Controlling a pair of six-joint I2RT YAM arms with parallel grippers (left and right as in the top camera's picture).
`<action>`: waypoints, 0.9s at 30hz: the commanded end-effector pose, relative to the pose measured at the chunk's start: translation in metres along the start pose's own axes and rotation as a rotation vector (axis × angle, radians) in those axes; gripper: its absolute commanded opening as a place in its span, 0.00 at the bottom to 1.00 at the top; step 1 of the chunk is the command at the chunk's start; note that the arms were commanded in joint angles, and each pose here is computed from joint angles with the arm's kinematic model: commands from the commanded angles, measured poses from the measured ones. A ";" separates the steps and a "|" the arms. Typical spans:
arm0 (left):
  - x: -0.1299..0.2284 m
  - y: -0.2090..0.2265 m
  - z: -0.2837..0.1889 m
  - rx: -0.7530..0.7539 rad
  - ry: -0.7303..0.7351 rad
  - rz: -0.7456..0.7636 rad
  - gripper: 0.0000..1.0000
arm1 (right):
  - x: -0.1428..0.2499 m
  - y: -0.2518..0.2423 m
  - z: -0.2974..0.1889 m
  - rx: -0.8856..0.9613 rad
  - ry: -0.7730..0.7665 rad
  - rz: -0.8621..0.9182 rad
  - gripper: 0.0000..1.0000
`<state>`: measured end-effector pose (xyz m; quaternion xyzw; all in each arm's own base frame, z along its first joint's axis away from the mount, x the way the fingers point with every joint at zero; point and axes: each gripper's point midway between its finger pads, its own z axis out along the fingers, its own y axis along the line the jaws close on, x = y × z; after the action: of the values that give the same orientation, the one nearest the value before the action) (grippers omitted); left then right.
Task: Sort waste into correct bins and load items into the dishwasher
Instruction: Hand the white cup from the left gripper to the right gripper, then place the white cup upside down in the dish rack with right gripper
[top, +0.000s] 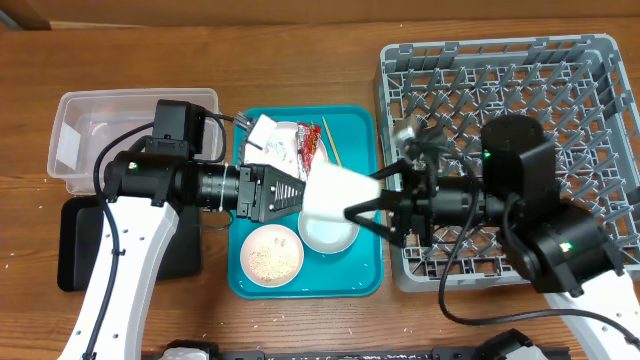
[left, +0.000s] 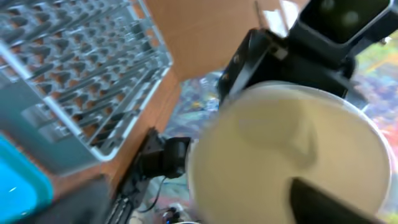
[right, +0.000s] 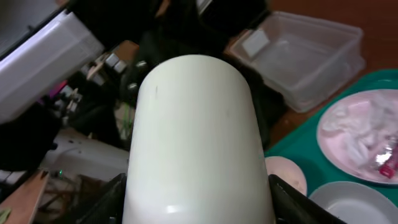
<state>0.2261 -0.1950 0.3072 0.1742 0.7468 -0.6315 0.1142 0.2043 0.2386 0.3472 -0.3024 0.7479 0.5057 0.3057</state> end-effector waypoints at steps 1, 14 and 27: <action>0.002 0.029 -0.003 -0.181 0.010 -0.035 1.00 | -0.012 -0.029 -0.031 0.230 -0.091 0.039 0.57; 0.009 0.080 -0.021 -0.500 0.016 -0.140 1.00 | 0.098 -0.174 -0.132 1.178 0.078 0.679 0.61; 0.020 0.091 -0.029 -0.587 0.043 -0.180 1.00 | 0.160 -0.217 -0.118 1.272 0.422 0.899 0.79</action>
<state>0.2444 -0.1525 0.2213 0.0826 0.9090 -0.3996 0.0846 0.2451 0.0420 0.1407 0.1631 0.9857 0.0009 0.0434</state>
